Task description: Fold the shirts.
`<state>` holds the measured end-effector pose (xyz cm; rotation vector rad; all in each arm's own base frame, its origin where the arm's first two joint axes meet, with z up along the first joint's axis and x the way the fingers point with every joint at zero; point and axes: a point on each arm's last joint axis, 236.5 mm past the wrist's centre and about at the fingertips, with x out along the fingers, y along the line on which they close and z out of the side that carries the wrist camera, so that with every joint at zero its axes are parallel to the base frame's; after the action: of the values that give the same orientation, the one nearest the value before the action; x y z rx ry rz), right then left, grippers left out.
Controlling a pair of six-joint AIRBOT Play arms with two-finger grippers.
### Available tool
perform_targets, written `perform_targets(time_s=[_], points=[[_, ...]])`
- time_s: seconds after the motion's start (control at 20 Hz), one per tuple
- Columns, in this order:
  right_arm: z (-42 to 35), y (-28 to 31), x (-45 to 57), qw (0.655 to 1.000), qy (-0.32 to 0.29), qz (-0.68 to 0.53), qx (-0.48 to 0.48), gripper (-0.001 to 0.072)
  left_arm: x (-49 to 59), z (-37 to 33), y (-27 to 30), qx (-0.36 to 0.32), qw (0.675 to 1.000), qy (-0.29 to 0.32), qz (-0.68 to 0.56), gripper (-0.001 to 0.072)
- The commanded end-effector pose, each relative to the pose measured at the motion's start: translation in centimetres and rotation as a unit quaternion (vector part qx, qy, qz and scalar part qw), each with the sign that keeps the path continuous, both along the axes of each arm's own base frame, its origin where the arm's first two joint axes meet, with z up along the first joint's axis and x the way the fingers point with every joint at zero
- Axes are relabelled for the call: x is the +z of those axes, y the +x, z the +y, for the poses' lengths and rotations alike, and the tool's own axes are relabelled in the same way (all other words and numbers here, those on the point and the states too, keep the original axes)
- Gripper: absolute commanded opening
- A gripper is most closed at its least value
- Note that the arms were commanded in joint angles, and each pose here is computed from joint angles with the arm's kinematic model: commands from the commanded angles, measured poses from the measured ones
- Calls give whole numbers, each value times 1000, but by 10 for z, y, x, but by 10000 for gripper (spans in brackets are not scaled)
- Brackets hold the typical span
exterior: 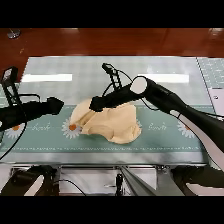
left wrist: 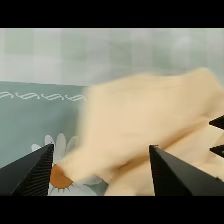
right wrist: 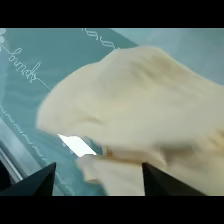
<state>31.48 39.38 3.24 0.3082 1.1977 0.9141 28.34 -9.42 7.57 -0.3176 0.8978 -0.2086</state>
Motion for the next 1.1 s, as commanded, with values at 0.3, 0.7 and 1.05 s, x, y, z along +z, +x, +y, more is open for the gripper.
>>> perform_targets(time_s=[0.3,0.7,1.05], points=[[-320,102,99,962,-83,-90,-243,623,-50,6,-25,21,989,-9,145,706],[-406,25,-18,918,-78,35,-386,622,-130,-74,-79,-77,915,-167,360,706],[-370,27,-29,936,-86,25,-342,622,-167,-102,-70,-74,915,-153,365,705]])
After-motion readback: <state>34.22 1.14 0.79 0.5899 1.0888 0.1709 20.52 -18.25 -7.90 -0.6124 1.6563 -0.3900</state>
